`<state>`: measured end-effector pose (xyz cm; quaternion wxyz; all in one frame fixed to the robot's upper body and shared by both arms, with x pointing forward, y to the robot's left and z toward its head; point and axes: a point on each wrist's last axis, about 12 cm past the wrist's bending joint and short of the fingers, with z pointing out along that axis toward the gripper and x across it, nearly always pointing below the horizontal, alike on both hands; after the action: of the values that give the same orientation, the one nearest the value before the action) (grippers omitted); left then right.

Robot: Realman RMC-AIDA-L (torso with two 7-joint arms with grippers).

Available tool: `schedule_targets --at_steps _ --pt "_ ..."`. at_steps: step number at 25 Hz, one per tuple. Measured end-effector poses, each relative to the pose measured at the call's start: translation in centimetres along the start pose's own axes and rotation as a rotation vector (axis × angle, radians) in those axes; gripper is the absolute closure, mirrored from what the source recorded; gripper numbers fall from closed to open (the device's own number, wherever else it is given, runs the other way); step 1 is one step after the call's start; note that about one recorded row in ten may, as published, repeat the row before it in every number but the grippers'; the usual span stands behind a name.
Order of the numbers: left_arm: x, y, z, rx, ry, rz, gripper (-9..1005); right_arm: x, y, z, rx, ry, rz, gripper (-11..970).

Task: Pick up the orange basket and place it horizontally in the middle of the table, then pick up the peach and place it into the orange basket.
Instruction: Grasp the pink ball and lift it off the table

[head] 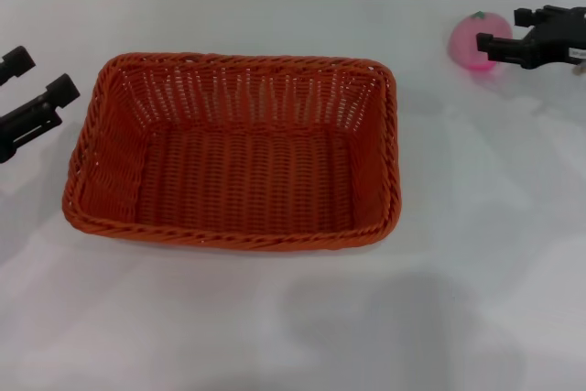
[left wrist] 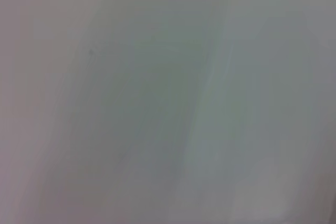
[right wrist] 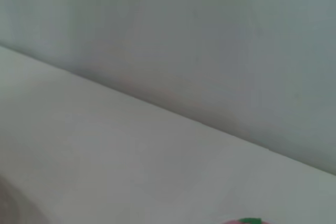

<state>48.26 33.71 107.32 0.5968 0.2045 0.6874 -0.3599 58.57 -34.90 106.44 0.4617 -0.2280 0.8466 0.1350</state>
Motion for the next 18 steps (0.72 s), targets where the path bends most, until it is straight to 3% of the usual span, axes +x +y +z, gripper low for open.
schedule_targets --at_steps 14,18 --pt "0.1 0.1 0.1 -0.005 -0.009 -0.006 124 -0.8 0.2 2.0 0.062 0.064 -0.081 191" --pt "0.1 0.2 0.2 -0.014 -0.006 -0.004 124 -0.8 0.3 2.1 0.056 0.069 -0.088 348"
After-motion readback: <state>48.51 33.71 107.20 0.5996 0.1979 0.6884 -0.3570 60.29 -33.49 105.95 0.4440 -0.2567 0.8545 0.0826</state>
